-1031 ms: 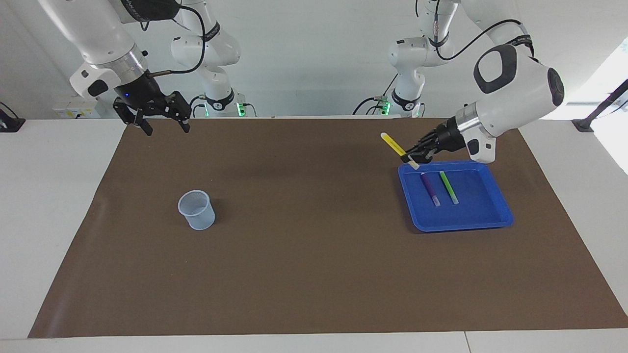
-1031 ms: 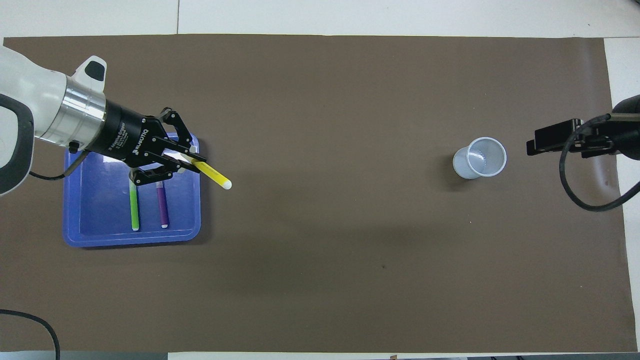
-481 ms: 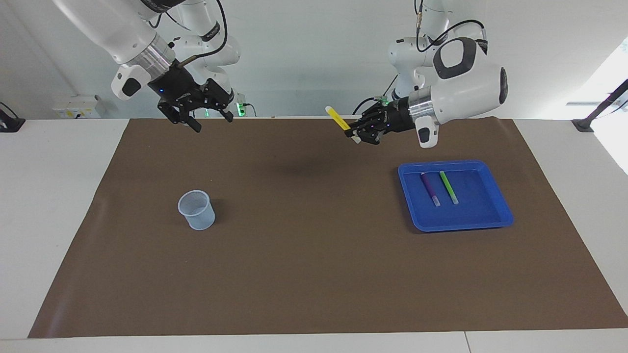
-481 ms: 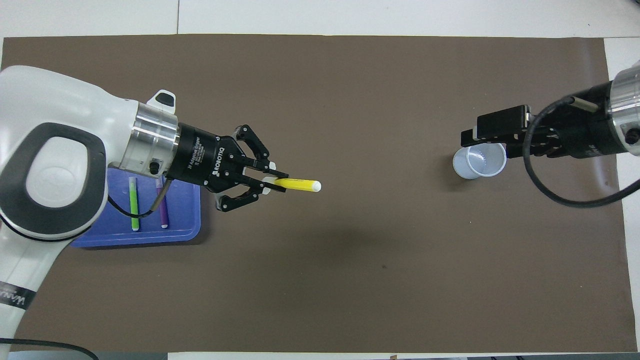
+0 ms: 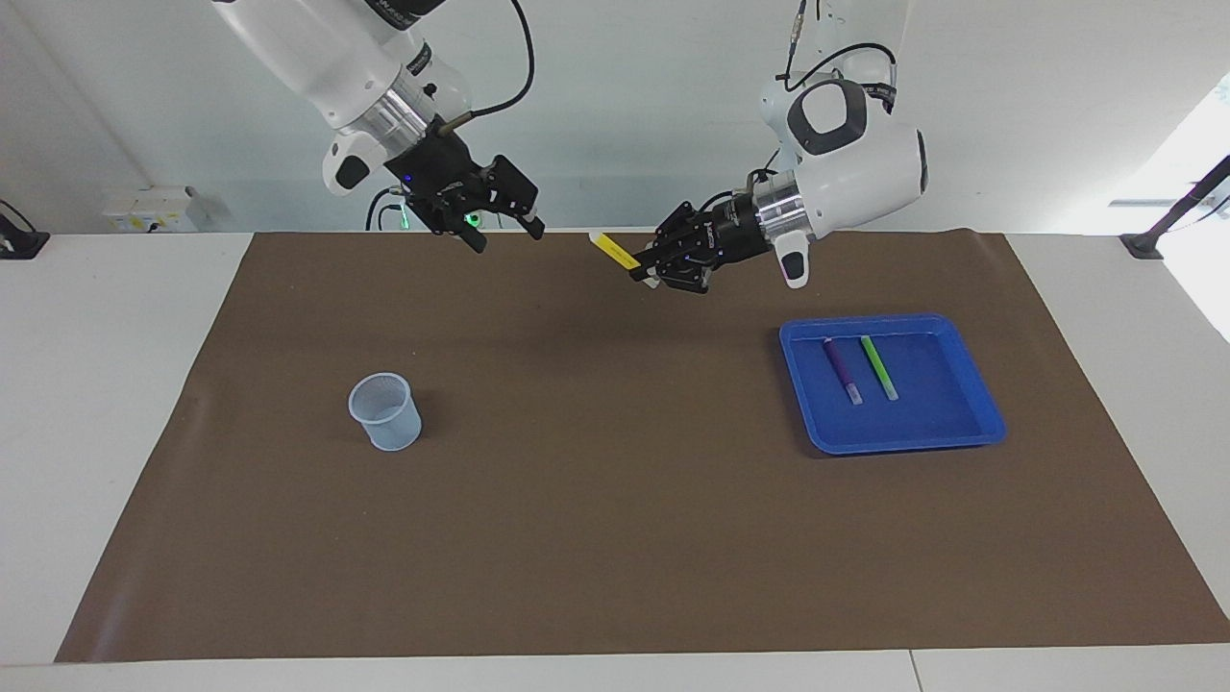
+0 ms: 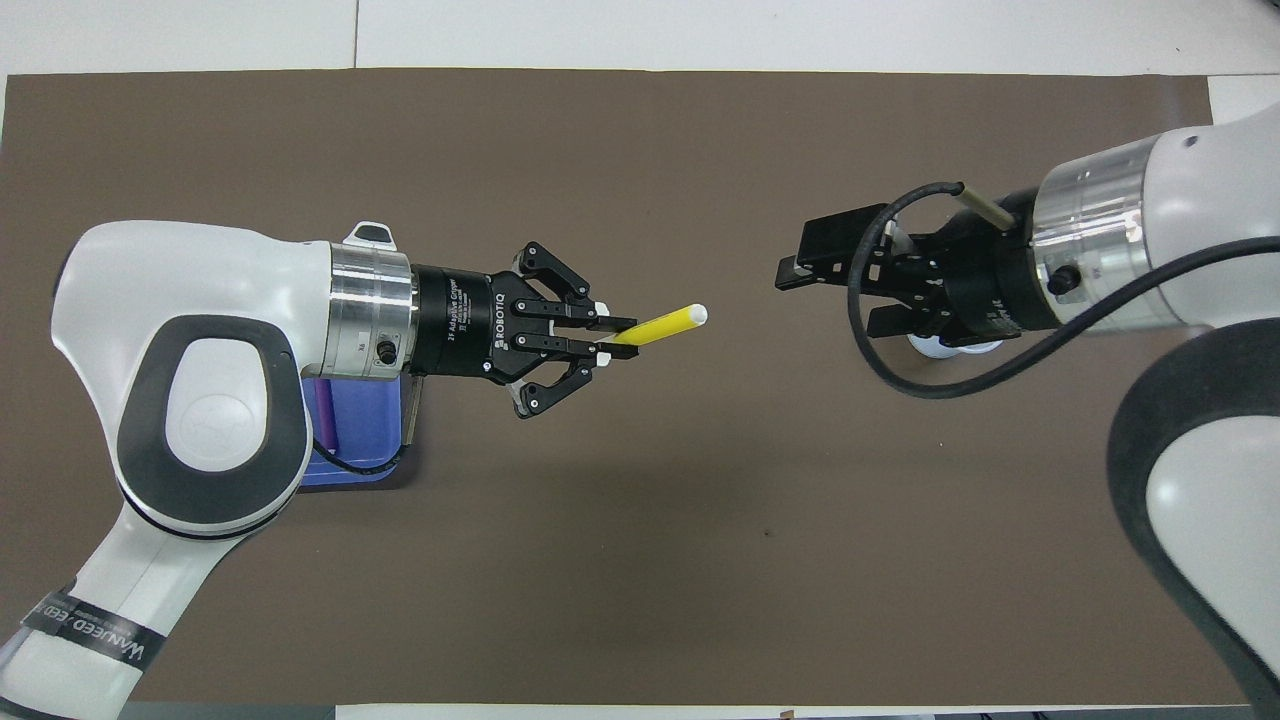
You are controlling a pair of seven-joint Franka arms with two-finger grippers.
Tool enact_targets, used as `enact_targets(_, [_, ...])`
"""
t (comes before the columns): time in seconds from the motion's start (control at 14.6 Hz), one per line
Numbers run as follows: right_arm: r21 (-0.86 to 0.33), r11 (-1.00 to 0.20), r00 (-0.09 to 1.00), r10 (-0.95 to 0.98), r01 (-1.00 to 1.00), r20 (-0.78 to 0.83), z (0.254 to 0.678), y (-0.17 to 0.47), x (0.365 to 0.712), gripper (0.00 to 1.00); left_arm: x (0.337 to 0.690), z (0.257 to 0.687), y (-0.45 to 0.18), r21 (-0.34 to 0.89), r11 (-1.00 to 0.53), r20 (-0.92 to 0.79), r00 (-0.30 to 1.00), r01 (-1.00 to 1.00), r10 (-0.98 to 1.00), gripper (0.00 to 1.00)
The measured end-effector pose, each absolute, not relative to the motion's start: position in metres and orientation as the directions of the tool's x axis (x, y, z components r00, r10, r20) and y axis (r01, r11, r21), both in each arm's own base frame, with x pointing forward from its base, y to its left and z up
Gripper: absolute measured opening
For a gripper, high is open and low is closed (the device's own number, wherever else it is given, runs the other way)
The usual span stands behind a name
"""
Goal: Transfer and insert pens with both arms
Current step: 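Grasp the yellow pen tip with the right gripper from the left gripper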
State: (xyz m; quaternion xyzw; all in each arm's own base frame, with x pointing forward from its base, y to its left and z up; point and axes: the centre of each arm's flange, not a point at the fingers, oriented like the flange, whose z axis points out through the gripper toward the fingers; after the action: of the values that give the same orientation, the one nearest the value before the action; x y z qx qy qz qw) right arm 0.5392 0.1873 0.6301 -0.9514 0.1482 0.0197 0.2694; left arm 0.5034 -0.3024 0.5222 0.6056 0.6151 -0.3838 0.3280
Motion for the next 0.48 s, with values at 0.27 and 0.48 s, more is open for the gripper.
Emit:
enact_targets(0.27, [-0.523,-0.806,0.958,-0.275,-0.278,-0.086,0.625,0.204,0.536,0.99,0.499,0.522,-0.311,-0.071,0.001,-0.875,-0.063,0.997,0.481,0.17])
enact_targets(0.48, [-0.544,-0.800,0.961,-0.273,-0.253,-0.046,0.630,0.217,0.535,0.97,0.494,0.522,-0.321,-0.064,0.005,-0.873,-0.058,0.998,0.484,0.17])
